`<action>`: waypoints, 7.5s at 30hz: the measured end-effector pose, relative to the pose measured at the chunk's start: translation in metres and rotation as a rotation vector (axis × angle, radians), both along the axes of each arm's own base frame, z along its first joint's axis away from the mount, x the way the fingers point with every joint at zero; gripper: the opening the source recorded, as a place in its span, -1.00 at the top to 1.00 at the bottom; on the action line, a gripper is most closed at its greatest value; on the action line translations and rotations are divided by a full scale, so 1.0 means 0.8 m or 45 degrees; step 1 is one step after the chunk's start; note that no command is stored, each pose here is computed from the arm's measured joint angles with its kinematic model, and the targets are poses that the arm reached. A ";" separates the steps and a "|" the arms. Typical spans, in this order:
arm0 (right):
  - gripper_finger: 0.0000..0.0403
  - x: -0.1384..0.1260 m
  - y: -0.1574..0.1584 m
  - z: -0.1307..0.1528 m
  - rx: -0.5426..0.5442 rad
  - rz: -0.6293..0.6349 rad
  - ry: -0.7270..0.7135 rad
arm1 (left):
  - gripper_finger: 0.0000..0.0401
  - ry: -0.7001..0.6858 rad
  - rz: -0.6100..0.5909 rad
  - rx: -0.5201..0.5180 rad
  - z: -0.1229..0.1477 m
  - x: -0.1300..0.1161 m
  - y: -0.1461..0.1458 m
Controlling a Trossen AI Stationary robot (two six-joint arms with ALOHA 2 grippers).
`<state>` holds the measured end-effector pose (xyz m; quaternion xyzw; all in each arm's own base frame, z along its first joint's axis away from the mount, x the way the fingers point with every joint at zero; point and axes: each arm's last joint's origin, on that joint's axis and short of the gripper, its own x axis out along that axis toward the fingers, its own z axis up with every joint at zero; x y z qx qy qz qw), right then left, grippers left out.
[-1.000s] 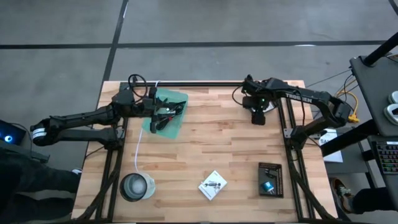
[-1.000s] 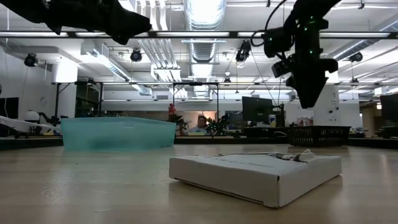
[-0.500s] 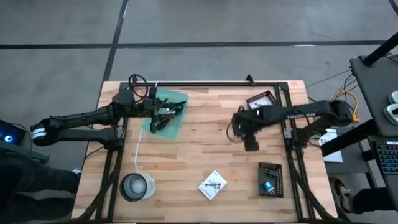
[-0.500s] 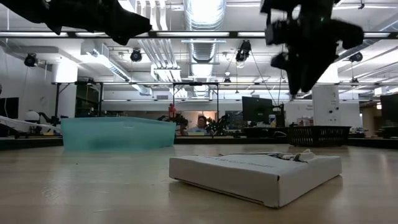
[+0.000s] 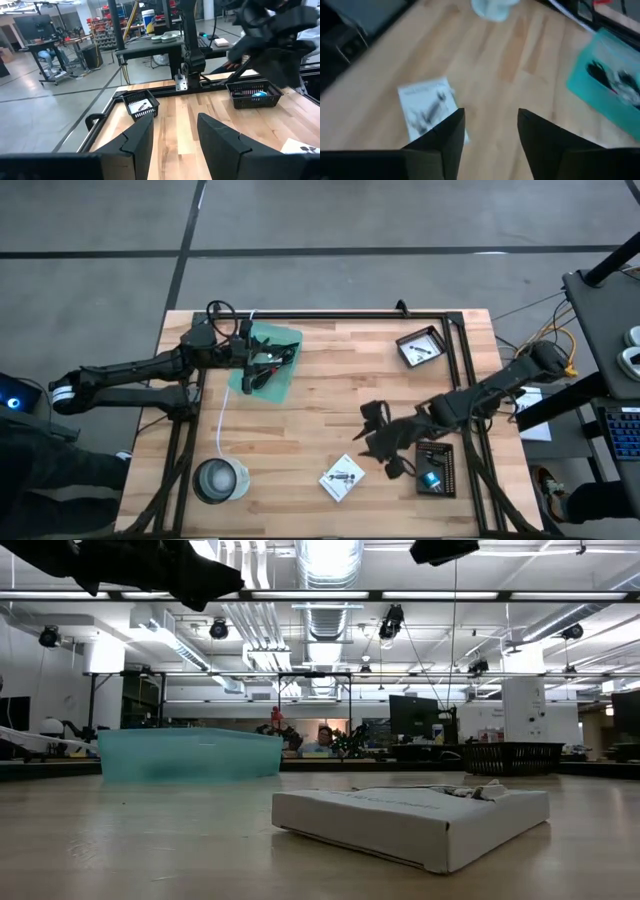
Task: Pick and place items into bin
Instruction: Put the white card reader box into the top black bin, then return to Home Position
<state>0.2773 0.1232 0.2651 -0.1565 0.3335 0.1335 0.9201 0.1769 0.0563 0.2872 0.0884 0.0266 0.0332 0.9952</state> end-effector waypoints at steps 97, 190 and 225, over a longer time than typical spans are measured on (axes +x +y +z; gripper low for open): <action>0.94 -0.015 0.020 -0.015 -0.465 -0.182 0.357 | 0.32 -0.002 0.001 -0.007 0.002 -0.007 -0.003; 0.78 -0.116 -0.328 -0.089 -0.407 -0.285 1.388 | 0.32 0.025 0.001 -0.012 -0.002 -0.004 -0.001; 0.95 -0.036 -0.217 -0.012 0.152 -0.648 0.000 | 0.32 0.013 0.001 -0.011 0.000 -0.005 -0.002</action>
